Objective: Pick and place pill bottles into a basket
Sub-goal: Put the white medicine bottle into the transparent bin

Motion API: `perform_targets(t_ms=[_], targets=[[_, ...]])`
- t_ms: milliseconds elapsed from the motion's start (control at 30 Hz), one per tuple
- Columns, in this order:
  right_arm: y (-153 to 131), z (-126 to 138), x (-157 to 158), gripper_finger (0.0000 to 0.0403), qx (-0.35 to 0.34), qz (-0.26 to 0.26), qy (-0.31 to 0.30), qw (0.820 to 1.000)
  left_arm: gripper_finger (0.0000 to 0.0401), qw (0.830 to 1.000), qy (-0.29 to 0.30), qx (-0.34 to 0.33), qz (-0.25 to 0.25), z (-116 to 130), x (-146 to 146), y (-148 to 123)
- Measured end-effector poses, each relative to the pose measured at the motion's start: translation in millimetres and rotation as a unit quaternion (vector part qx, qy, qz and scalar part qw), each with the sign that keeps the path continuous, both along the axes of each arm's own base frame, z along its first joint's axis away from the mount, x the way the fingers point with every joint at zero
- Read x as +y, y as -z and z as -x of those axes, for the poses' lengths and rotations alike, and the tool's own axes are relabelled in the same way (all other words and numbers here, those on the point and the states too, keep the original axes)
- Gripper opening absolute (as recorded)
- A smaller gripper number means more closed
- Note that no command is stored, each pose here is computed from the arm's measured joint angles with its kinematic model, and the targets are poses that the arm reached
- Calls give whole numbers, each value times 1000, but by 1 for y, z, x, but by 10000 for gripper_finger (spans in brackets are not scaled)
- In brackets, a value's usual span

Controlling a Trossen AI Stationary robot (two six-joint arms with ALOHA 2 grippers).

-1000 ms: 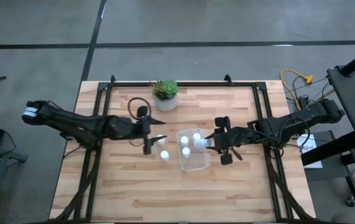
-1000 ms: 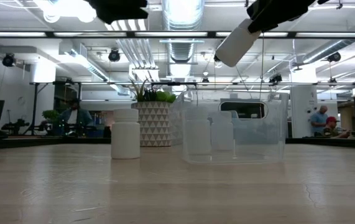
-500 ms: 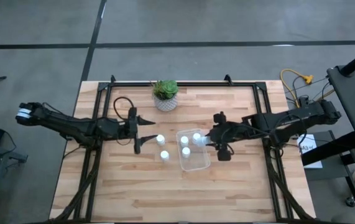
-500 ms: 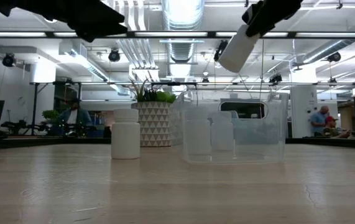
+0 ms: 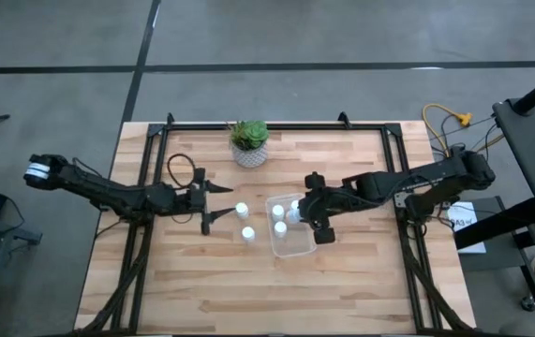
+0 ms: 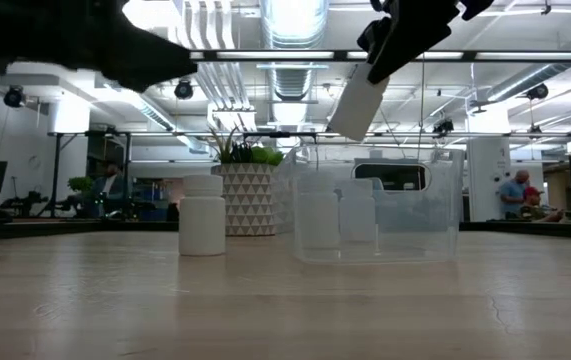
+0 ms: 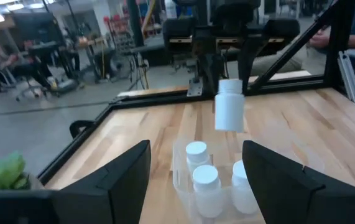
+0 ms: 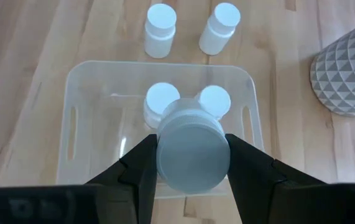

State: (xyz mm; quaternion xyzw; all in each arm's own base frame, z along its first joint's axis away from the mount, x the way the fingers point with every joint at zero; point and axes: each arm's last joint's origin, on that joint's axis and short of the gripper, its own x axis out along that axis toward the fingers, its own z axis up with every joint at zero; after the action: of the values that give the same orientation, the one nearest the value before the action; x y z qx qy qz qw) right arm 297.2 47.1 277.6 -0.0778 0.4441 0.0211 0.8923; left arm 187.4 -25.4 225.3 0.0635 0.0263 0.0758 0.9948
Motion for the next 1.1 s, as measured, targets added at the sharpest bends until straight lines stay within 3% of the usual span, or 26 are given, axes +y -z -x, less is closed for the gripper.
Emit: perform_targets(t_ms=[200, 367, 600, 833, 1100], targets=[[-5, 4, -6, 147, -8, -6, 6, 1000, 235, 999, -4, -44, 7, 25, 5, 22], [-7, 6, -11, 147, -13, -6, 12, 1000, 235, 996, -4, -89, 15, 44, 8, 20], [-7, 5, -14, 147, -13, -4, 16, 1000, 235, 998, 2, -56, 24, 61, 11, 25], [-8, 4, -14, 147, -20, -3, 15, 1000, 235, 993, 104, -46, 24, 69, 7, 28], [-7, 5, -14, 147, -17, -12, 12, 1000, 235, 994, 105, -23, 22, 70, 7, 40]])
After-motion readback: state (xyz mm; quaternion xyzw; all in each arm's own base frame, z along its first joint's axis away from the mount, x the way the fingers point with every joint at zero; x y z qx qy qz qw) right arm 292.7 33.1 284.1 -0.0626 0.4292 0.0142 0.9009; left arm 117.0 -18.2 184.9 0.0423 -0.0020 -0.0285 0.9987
